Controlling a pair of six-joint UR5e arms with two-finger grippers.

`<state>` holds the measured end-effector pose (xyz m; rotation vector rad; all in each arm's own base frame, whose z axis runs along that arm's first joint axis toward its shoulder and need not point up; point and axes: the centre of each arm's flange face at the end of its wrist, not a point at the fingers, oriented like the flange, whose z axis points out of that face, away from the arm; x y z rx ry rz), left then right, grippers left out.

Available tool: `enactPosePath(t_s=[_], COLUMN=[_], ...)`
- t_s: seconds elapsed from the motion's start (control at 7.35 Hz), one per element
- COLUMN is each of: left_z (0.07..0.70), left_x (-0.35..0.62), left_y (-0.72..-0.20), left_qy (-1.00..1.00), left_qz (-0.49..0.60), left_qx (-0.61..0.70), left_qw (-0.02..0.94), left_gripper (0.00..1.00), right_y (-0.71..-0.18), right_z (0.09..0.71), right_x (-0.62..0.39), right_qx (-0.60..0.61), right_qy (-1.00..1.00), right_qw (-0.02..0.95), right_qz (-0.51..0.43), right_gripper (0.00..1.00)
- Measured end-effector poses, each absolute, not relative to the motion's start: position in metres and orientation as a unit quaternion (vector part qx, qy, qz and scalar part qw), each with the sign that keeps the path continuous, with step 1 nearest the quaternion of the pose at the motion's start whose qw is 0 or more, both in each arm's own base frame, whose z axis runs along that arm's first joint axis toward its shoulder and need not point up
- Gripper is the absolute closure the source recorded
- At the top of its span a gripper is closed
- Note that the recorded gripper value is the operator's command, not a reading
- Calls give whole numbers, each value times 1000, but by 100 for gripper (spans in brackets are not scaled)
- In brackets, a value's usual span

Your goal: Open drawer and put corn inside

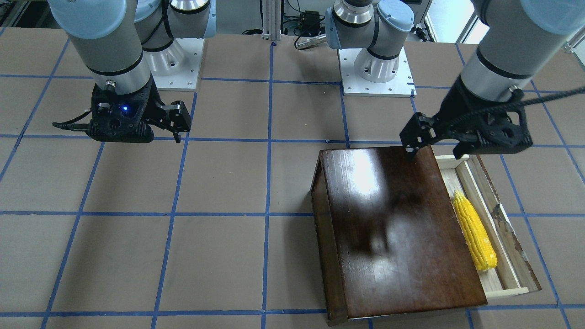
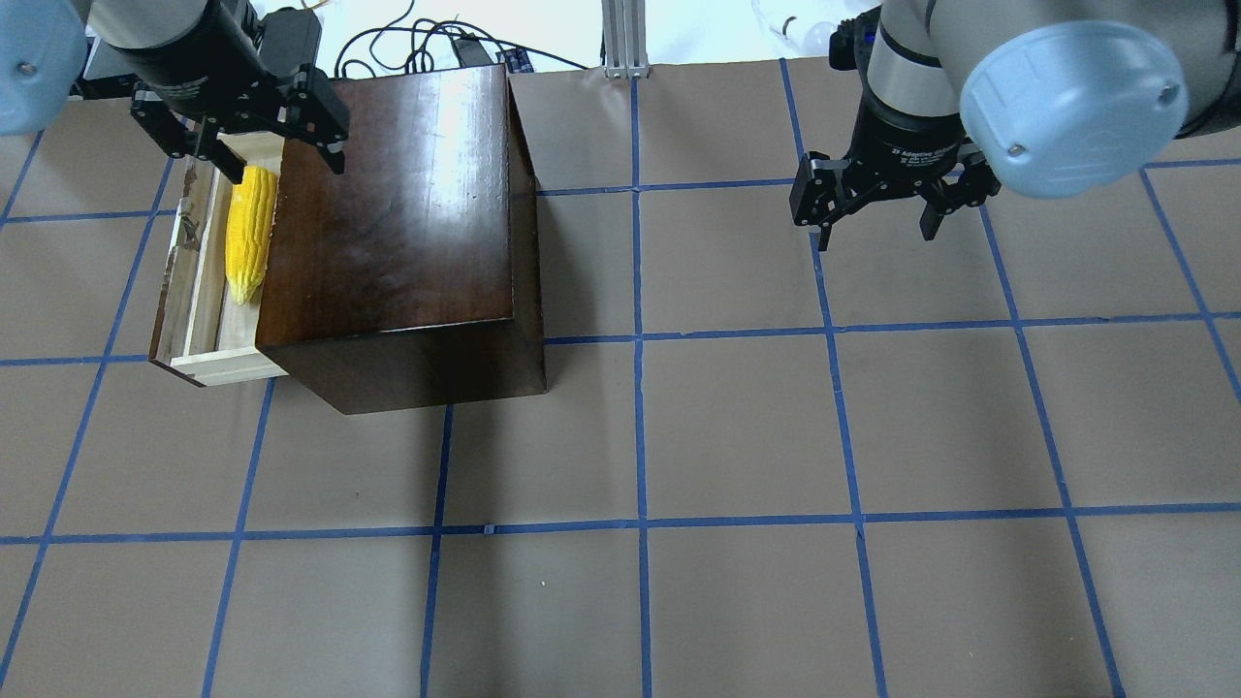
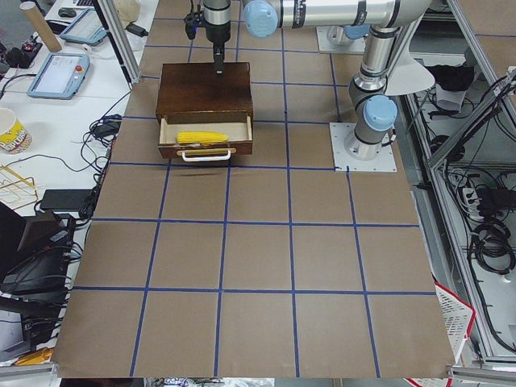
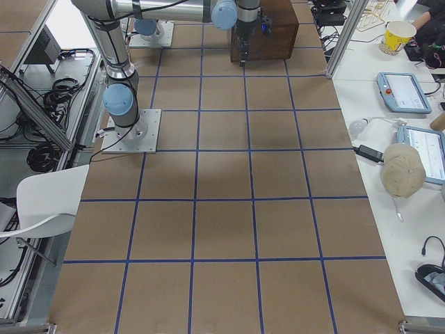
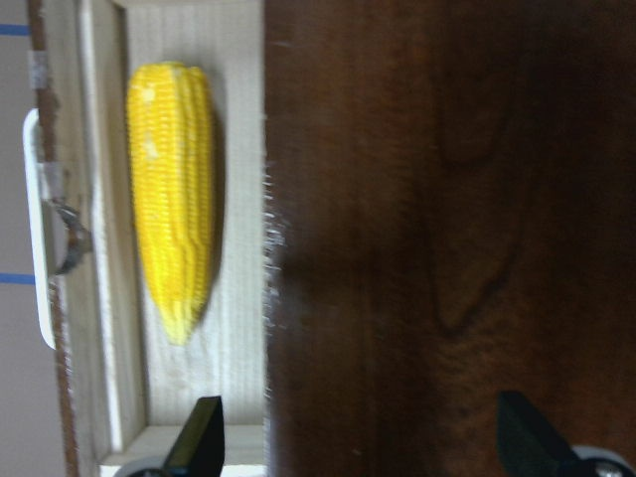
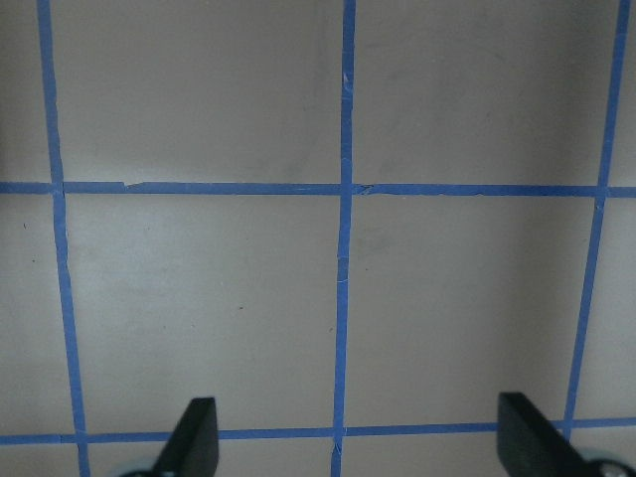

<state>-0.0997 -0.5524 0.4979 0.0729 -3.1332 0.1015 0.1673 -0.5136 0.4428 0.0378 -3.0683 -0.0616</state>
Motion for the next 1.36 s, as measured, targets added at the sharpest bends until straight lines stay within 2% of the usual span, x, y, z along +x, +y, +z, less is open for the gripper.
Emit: enactPosePath(t_s=[0.41,1.36], left_z=[520,533], left_x=[-145,-136], left_y=[-520,-501], left_qy=[-999,-1000], left_qz=[37,10], left_qx=[11,-22], left_qw=[6,1], left_gripper=[0,0], right_y=[-514,-514], right_z=[443,443], right_x=[167,167], right_qx=[12,12], right_qy=[-999,-999], right_qw=[37,37], right_qz=[-20,-20], right_gripper=[0,0])
